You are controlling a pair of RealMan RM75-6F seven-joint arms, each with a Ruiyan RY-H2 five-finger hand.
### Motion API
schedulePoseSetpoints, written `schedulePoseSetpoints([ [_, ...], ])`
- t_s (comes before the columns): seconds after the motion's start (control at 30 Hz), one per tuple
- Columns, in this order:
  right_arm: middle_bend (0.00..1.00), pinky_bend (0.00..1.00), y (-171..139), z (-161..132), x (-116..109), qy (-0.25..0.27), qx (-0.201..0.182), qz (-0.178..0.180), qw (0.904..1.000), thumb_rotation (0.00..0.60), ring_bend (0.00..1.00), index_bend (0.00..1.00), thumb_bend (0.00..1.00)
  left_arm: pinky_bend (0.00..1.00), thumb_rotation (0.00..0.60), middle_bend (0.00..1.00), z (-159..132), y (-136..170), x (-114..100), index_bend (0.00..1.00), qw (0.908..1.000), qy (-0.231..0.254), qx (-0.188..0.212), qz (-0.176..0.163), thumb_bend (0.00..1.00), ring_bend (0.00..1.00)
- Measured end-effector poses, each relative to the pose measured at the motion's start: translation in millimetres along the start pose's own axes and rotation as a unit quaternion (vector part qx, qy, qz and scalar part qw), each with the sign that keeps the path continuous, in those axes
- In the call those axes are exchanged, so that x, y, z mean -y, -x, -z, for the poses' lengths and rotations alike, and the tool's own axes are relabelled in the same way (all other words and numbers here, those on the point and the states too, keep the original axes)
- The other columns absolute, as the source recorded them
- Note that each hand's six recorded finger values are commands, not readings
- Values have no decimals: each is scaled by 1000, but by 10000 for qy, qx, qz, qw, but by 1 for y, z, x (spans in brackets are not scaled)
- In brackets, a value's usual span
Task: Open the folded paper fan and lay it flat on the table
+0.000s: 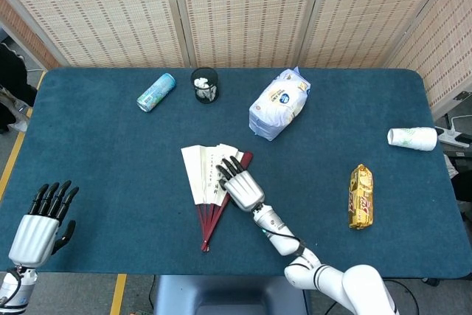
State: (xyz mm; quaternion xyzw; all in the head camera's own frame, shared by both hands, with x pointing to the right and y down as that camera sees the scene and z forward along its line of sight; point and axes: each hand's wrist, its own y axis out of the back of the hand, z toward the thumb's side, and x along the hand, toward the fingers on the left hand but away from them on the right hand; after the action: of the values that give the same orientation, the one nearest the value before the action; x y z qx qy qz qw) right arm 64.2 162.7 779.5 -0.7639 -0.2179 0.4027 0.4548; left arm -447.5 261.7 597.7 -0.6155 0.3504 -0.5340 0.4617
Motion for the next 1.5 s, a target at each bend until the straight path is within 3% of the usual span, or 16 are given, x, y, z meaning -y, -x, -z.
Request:
schedulePoseSetpoints([
  [0.33, 195, 0, 1, -8, -55, 404, -254, 890, 9949, 600, 0, 634, 695, 73, 600, 2, 0, 0, 1, 125, 9999, 131, -63, 36, 475, 0],
  [0.53, 195, 0, 0, -20, -97, 634, -406, 1156, 9904, 600, 0, 636, 695, 81, 600, 56, -2, -3, 5, 279, 9987, 497, -107, 96, 475, 0],
  [0.7, 195, 0, 2, -31, -127, 1141, -335, 1098, 9868, 600, 0, 642, 696, 68, 600, 62, -3, -8, 19, 312, 9924, 1173, -106, 364, 543, 0],
  [0.8, 194, 0, 5, -35, -146, 1632, -174, 927, 9821, 600, 0, 645, 696, 59, 600, 45, -7, -15, 30, 289, 9839, 1692, -76, 569, 475, 0],
  [0.93, 195, 0, 10, -35, -168, 2090, 90, 687, 9754, 600, 0, 648, 695, 45, 600, 0, -21, -27, 45, 153, 9690, 2347, 31, 774, 386, 0],
  [1.03, 195, 0, 12, -43, -182, 2267, 139, 539, 9724, 600, 0, 647, 696, 36, 600, 0, -35, -34, 56, 101, 9526, 2894, 72, 933, 379, 0],
  [1.1, 195, 0, 15, -51, -192, 2297, 102, 514, 9718, 600, 0, 648, 695, 35, 600, 0, -44, -39, 64, 96, 9366, 3337, 51, 1064, 377, 0],
  [1.2, 195, 0, 20, -62, -204, 2316, 67, 557, 9712, 600, 0, 648, 696, 35, 600, 0, -58, -47, 73, 98, 9046, 4092, -62, 1191, 385, 0],
  [1.23, 195, 0, 22, -66, -207, 2324, 66, 571, 9709, 600, 0, 648, 696, 35, 600, 0, -62, -50, 74, 99, 8923, 4349, -118, 1202, 388, 0],
  [1.4, 195, 0, 32, -78, -212, 2374, 109, 568, 9697, 600, 0, 647, 696, 35, 600, 0, -91, -66, 78, 98, 8029, 5833, -518, 1112, 387, 0],
  [1.47, 195, 0, 37, -83, -211, 2392, 163, 548, 9693, 600, 0, 647, 695, 35, 600, 0, -104, -73, 77, 107, 7736, 6216, -664, 1034, 386, 0],
  [1.5, 194, 0, 39, -84, -211, 2400, 187, 542, 9691, 600, 0, 648, 695, 35, 600, 0, -109, -76, 76, 114, 7641, 6331, -709, 1015, 385, 0],
])
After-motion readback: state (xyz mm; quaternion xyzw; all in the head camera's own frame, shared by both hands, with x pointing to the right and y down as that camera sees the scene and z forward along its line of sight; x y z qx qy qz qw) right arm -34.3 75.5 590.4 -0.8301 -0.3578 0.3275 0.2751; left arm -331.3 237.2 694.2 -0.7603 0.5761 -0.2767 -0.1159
